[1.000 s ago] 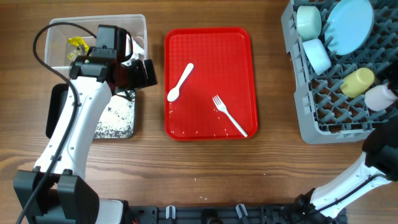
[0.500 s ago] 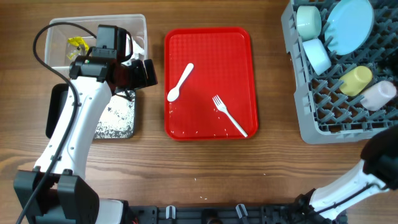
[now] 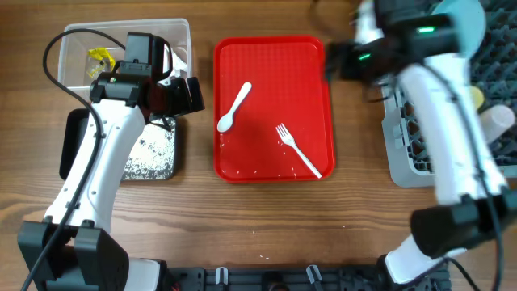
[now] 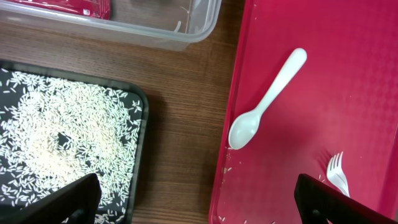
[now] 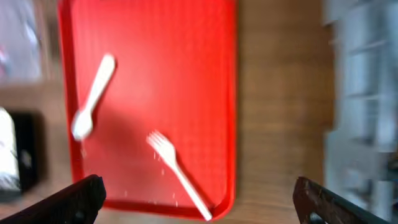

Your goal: Sort waste into correct bins and load items into the dishwasher rack

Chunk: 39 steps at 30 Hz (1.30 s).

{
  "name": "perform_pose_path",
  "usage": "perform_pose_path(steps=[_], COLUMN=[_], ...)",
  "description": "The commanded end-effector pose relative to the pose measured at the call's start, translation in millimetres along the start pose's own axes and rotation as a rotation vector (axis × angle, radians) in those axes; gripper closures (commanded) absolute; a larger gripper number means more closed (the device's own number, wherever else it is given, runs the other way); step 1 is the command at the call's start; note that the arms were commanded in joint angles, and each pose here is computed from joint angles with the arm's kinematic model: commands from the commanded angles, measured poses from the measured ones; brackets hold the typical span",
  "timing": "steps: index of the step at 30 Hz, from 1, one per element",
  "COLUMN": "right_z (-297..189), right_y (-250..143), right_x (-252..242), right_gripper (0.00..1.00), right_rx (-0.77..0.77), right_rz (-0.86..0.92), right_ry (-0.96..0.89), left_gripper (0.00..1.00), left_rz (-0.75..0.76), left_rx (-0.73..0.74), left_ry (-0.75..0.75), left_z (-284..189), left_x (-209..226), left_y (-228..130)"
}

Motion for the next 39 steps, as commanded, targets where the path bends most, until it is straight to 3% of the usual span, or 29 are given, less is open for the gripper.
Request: perform_pose_path(steps=[1,5,10,15,19,23,25,29,35,39], right_z=[63.5,108.1,154.2,182.2,196.5,202.6,202.8,200.6,179.1,117.7], right_y=[-22.8,-55.4,-92.6,-114.9,-127.8,-131.6,-130.8,-131.3,-111.8,-80.0], right_x=[22.7,37.2,52.3,60.7,59.2,58.2,58.4,57.6,59.2,40.3], right_gripper=[0.00,0.02,0.12,0.32,0.41,0.61,0.80,0.93,0.96,0.96], right_rx=[0.192,0.292,0.327,0.302,0.287,0.270,0.266,0.277,0.222,0.116], right_rz=[-0.066,-0.129,-0.200,-0.224,-0.227,-0.217,-0.203,-0.114,-0.067,0.058], right_ry=[-0.056,0.024,0.097,0.110,0.117,0.117,0.116,0.102,0.105,0.025], left_gripper=[0.00,0.00,0.00,0.00,0.00,0.00,0.00,0.00,0.00,0.00], left_rz=[-0.015,-0.015,-0.015,-0.015,-0.015,-0.015,-0.015,-0.015,-0.015,-0.015], left_rx=[0.005,0.005,0.005,0.005,0.005,0.005,0.005,0.005,0.005,0.005], left_ry=[-0.009,-0.009,-0.009,-0.009,-0.009,-0.009,-0.009,-0.009,-0.009,-0.009], left_z=[1.0,1.0,1.0,1.0,1.0,1.0,1.0,1.0,1.0,1.0], left_x=[-0.8,-0.8,-0.8,-0.8,-0.8,-0.8,-0.8,-0.8,-0.8,-0.8], left_y=[1.2,1.2,1.2,1.2,1.2,1.2,1.2,1.2,1.2,1.2])
Point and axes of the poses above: each gripper's point midway between its finger pads, its own z axis out along the fingers, its own x axis along the line the jaws close on, y = z × x, the point moved 8 cm from there along -z, back along the fingers, and after that the axes turned 12 degrees about -z, right-handed, at the moved point
